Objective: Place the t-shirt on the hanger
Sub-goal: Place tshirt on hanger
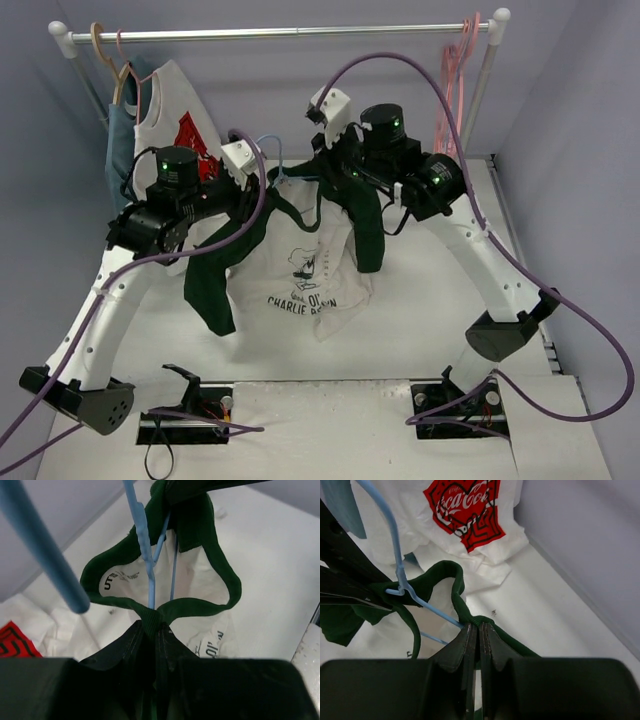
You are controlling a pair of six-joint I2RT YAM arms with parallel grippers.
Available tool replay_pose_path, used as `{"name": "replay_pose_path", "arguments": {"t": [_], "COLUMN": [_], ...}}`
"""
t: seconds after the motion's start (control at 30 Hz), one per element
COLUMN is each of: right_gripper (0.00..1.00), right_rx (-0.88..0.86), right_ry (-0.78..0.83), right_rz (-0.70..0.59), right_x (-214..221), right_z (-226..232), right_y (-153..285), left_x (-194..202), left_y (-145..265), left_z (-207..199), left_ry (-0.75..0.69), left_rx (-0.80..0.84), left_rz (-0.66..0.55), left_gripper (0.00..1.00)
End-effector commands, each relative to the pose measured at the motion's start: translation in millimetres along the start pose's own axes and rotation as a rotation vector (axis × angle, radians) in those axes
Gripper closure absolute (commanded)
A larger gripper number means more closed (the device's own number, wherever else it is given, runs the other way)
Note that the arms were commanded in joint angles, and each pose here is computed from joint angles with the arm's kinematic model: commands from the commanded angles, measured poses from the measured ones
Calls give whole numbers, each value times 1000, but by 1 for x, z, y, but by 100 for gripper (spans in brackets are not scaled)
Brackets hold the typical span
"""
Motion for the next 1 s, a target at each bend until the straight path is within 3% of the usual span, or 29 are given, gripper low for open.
{"name": "replay_pose_path", "arguments": {"t": [0.0, 0.17, 0.27, 0.3, 0.37, 0.4, 0.5, 0.53, 0.83, 0.97], "right_gripper": [100, 100, 100, 100, 100, 100, 100, 100, 99, 94], "right_rx": [42, -9, -28, -44, -64, -81, -87, -94, -157, -185], "right_ry": [74, 96, 83, 68, 59, 47, 40, 32, -44, -65], "right_rz": [-178, -231, -156, -93, -119, -63, -69, -45, -7, 11], "right_x": [-61, -73, -32, 1, 12, 41, 56, 69, 93, 96], "right_z": [-8, 0, 4, 9, 14, 19, 22, 24, 38, 43], "right_y": [29, 35, 15, 8, 10, 2, 5, 2, -2, -6], "left_x": [-79, -94, -76, -58, -30, -23, -8, 9, 43, 47], "left_y": [15, 16, 10, 4, -2, -2, -1, -7, -20, -19], "left_z": [-6, -16, -25, -27, -34, -37, -46, -49, -53, -50], "left_ry": [-127, -128, -103, -90, -67, -64, -71, -13, 76, 72], "left_rx": [40, 98, 162, 172, 204, 215, 246, 260, 256, 224], "left_rz": [-263, -352, -351, -334, -297, -291, -320, -296, -362, -380], "left_gripper": [100, 100, 100, 100, 100, 100, 100, 100, 100, 100]}}
Point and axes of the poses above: each gripper's point midway between its finger pads, its own y axis back along the fingers, its own z axis along the line the jaws close on, x = y × z, the point moved 3 cm from there along y, back along the fingers, and after that the axes turned 1 degree about -y, right-handed, at the moved point
